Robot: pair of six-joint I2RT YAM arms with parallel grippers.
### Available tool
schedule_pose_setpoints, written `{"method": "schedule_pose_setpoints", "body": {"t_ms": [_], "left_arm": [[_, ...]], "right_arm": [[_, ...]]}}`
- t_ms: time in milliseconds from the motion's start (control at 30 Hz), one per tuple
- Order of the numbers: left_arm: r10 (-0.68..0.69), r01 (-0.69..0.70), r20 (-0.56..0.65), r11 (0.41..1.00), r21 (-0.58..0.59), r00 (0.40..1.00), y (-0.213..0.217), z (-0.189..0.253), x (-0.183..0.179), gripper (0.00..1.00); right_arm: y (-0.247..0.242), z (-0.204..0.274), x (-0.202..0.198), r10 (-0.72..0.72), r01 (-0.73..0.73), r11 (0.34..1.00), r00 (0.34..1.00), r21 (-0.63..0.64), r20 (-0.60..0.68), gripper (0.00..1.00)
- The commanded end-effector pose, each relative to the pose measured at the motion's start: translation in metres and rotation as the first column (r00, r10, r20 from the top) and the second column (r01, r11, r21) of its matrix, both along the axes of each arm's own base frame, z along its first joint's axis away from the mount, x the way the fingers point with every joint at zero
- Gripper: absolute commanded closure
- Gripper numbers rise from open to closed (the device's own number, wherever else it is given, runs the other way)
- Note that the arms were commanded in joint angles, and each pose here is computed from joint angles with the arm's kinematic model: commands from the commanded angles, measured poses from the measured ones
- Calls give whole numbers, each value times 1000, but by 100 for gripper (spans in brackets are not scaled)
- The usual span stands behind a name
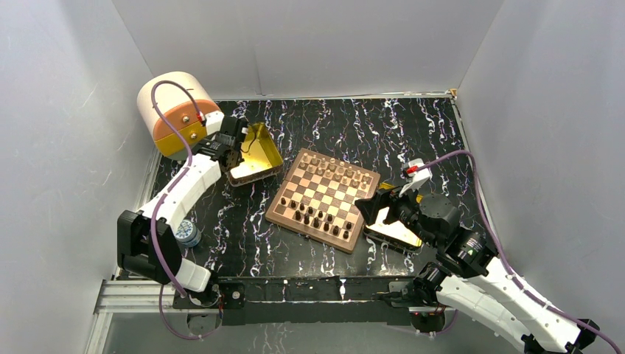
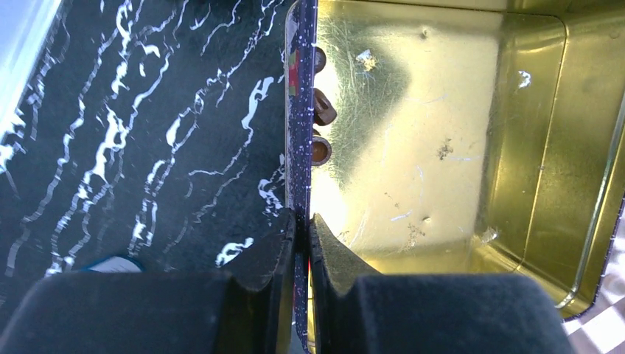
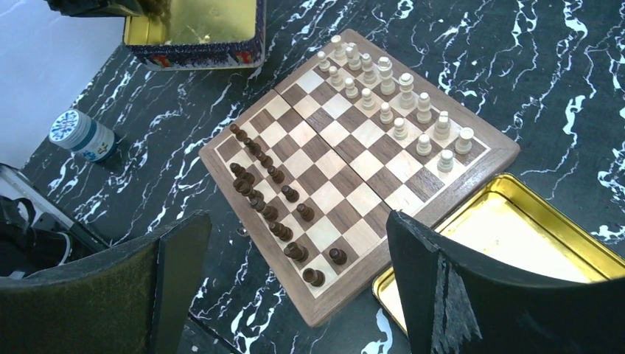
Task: Set up the chess pieces on the board
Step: Place the storage box at the center of the board.
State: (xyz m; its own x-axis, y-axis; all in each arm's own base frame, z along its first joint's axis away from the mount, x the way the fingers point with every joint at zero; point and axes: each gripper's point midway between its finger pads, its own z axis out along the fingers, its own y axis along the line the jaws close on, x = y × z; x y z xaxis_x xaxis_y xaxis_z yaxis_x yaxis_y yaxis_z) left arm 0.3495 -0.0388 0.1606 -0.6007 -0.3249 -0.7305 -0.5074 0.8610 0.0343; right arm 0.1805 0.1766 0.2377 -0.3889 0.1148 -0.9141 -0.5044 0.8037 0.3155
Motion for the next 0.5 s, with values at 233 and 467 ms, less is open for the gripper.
{"method": "schedule_pose_setpoints", "body": {"t_ms": [233, 467], "left_arm": [[-476, 480, -64, 873, 83, 877, -23, 34, 29, 100], [-607, 624, -162, 777, 81, 778, -22, 24, 43, 100]], "right_arm": [[7, 47, -4, 45, -57, 993, 992, 101, 115, 1], [4, 48, -6, 38, -52, 992, 992, 111, 120, 1]]}}
